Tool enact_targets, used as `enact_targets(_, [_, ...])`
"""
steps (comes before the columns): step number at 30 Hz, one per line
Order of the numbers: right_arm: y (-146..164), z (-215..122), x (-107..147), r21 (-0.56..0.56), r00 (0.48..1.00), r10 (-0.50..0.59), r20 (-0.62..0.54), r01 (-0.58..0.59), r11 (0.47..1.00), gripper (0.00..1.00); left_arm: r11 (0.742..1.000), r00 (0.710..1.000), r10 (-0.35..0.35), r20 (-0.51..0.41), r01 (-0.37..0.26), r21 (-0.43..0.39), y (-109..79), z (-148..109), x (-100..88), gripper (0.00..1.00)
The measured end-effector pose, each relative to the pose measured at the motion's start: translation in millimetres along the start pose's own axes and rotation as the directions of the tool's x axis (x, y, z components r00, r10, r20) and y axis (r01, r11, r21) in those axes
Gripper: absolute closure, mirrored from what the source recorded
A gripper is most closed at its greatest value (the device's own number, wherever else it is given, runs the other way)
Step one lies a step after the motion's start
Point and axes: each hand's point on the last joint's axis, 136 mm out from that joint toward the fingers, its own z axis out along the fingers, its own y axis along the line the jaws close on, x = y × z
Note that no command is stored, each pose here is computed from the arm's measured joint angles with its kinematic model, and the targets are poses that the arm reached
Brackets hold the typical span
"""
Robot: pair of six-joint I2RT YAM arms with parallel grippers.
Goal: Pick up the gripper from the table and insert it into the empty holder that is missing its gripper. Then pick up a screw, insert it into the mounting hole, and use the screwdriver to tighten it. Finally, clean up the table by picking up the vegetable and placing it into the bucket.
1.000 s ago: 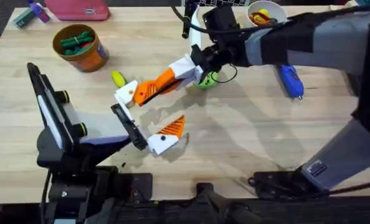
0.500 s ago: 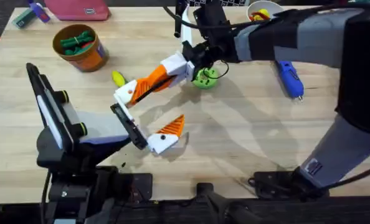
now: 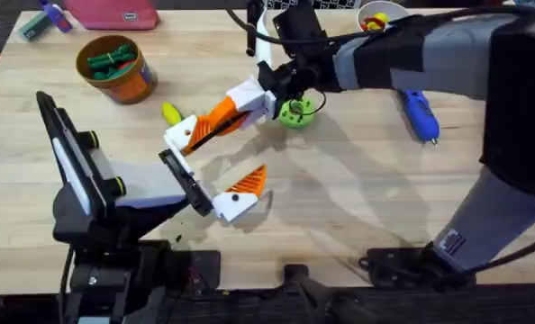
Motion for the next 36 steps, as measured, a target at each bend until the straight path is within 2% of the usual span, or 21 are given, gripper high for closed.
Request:
enact_targets(31, [-1.8,-0.3,-2.7,0.016,1.000,0.007,0.010,-0.007,1.000,0.993,1.000,1.000,-0.001,0.000,0.001,-0.003,0.6,0.0,0.1,0.015])
enact_targets(36, [-1.4,0.4,-6.0,0.020,0.999,-0.032,0.014,0.032,0.999,0.993,1.000,1.000,0.000,0.000,0.000,-0.015,2.6,0.0,0.0,0.015])
